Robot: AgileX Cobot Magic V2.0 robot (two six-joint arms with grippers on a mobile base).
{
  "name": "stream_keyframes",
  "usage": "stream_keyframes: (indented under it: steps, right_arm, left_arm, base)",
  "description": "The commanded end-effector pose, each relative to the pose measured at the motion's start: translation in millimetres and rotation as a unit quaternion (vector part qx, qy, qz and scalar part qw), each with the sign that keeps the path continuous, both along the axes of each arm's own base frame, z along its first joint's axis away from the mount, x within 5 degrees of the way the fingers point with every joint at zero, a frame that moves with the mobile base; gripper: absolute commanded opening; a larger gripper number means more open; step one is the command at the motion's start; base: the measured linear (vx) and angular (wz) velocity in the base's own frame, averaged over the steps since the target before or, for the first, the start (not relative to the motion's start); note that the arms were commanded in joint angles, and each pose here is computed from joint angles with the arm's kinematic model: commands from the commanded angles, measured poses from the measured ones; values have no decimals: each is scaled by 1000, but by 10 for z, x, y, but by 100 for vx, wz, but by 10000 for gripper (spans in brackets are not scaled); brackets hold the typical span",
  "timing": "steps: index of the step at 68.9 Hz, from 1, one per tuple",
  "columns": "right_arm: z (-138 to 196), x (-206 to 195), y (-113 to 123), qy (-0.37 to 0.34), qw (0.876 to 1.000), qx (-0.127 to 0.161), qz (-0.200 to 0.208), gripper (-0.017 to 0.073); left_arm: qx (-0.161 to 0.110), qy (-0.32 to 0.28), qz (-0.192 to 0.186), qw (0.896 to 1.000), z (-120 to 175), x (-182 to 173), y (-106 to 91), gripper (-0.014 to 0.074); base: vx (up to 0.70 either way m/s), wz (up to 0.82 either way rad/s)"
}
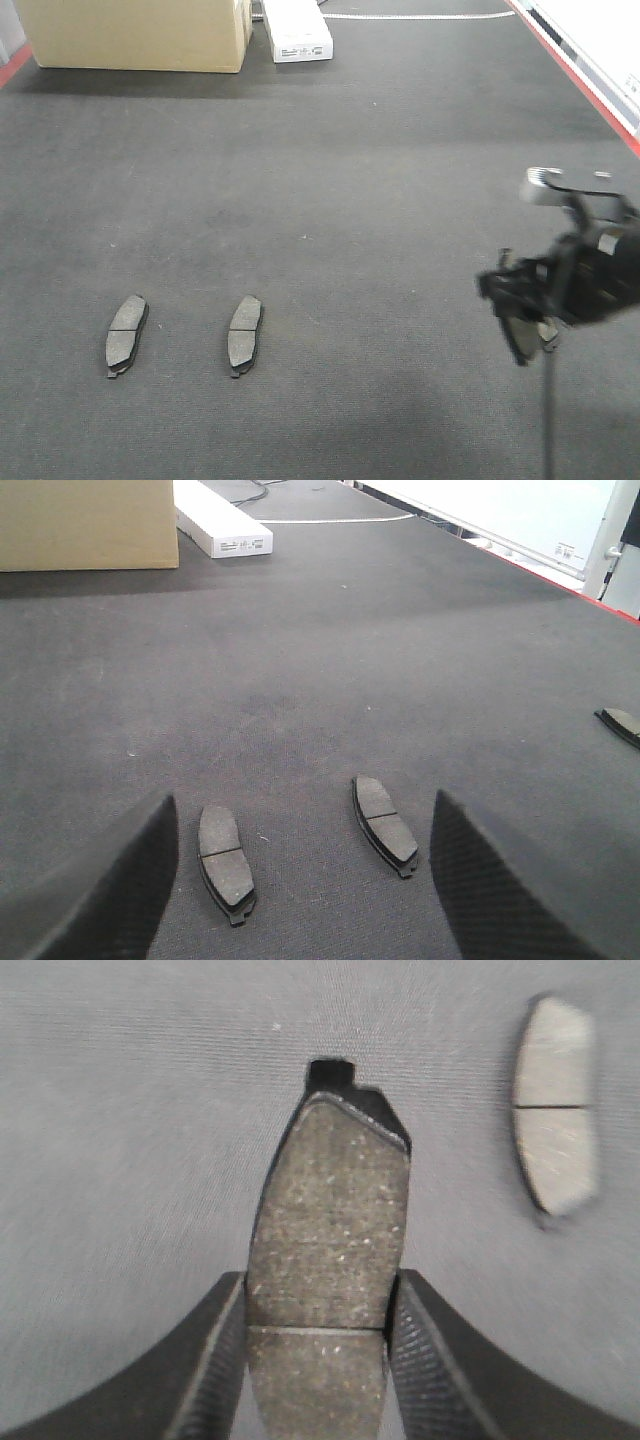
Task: Move and align brake pads A on conveyor
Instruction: 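Lower the right gripper's brake pad onto the belt and release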
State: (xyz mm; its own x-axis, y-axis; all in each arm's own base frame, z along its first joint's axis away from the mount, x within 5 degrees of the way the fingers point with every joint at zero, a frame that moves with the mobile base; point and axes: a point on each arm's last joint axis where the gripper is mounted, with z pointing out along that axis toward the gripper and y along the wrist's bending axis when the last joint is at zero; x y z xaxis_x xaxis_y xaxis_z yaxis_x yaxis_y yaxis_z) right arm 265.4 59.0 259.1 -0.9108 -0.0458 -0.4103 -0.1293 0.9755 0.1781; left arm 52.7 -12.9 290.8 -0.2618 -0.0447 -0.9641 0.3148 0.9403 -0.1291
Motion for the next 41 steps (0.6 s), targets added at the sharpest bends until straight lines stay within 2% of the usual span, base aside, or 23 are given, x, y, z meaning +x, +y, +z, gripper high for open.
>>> stream_keyframes:
  steps: [1,13,20,26,32,41]
  right_arm:
    - [91,237,144,-26,1000,13,-1,27]
    - [-228,531,558,5,1000,-6,11,29]
    - [-370,676,744,15,1000,-8,0,33]
    - [-473,796,785,29,999,-8,-18,46]
    - [-590,875,806,41,999,-16,-18,85]
    - [-683,948,820,46,998,-28,-15,218]
  left_arm:
    - [-12,-37,-11,999,125,3,-19,513]
    - [-12,-37,-11,999,125,3,-19,513]
    - [-12,-37,-11,999,125,3,-19,513]
    - [-12,-37,-11,999,125,3,-19,513]
    - [-12,-37,-11,999,125,3,-19,513]
    - [-12,-37,-11,999,125,3,-19,513]
  base:
    - [0,0]
    - [0,0]
    - [0,0]
    - [0,0]
    - [0,0]
    - [0,0]
